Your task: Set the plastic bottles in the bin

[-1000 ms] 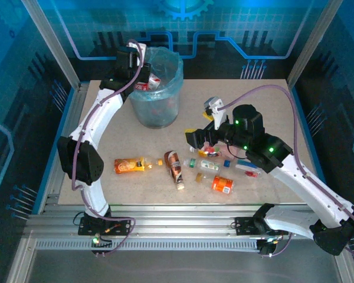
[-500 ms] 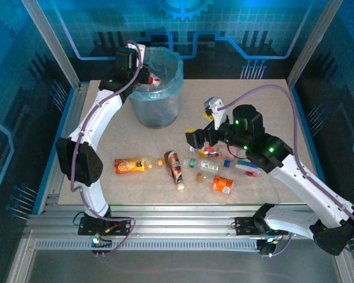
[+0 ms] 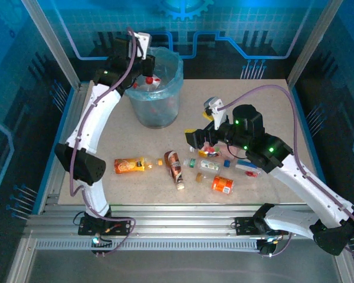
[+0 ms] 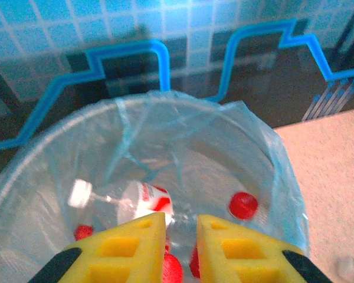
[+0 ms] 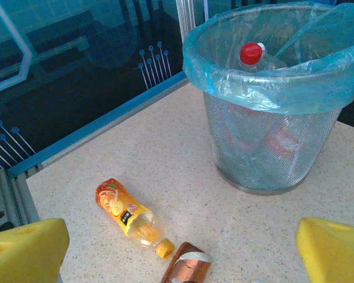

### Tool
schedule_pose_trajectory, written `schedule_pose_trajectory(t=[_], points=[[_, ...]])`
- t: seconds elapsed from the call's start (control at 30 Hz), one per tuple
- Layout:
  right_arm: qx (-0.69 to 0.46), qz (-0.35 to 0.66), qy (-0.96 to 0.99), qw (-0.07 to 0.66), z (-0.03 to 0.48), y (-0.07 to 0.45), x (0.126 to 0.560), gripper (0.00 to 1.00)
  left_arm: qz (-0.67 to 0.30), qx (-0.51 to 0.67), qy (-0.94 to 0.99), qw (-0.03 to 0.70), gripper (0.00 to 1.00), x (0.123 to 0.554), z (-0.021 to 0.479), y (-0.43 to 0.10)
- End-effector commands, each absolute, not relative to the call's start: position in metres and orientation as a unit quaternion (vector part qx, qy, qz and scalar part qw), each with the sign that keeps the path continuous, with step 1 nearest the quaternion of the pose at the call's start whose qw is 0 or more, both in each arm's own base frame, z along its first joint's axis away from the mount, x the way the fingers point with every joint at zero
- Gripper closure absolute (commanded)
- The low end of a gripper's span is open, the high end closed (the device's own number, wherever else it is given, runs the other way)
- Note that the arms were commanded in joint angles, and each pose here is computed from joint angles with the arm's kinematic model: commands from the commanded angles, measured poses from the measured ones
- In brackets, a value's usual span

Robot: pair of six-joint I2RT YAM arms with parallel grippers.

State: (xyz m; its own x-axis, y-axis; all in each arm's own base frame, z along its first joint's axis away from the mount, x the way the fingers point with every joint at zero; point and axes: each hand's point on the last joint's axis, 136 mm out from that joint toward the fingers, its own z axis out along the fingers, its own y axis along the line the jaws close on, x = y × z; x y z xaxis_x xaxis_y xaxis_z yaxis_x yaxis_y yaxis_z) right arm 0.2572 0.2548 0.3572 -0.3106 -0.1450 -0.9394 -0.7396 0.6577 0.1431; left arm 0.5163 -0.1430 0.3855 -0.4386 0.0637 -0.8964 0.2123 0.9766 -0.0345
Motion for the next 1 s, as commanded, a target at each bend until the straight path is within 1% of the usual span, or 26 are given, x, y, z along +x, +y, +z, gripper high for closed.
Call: schedule_pose_trajectory(t=[0.0,0.2,0.33,0.47,0.57,0.63,0.8,0.97], points=[[-0.294,0.298,0.745,0.520,0.366,0.253,0.257,0.00,-0.063,0.085,0.892,0.439,0.79,0.513,0.328,-0.144],[-0.297,0.295,0.744,0.521,0.366,0.253,0.257,0.00,-0.047,0.063,0.916,0.393,0.85,0.523,0.290,-0.132],[-0.299,0.291,0.746,0.519,0.363,0.252,0.257,0.00,-0.047,0.038,0.930,0.361,0.87,0.529,0.265,-0.118],[-0.299,0.287,0.748,0.518,0.361,0.252,0.258,0.00,-0.050,0.024,0.935,0.351,0.87,0.533,0.255,-0.111],[-0.300,0.286,0.747,0.519,0.363,0.252,0.258,0.00,-0.059,0.023,0.933,0.355,0.86,0.537,0.259,-0.114],[-0.300,0.284,0.749,0.519,0.363,0.252,0.260,0.00,-0.069,0.025,0.929,0.364,0.84,0.539,0.268,-0.117],[-0.289,0.260,0.764,0.515,0.362,0.247,0.268,0.00,-0.090,0.023,0.903,0.419,0.66,0.538,0.324,-0.121],[-0.302,0.252,0.774,0.496,0.351,0.250,0.270,0.00,-0.105,0.024,0.865,0.490,0.60,0.521,0.387,-0.119]])
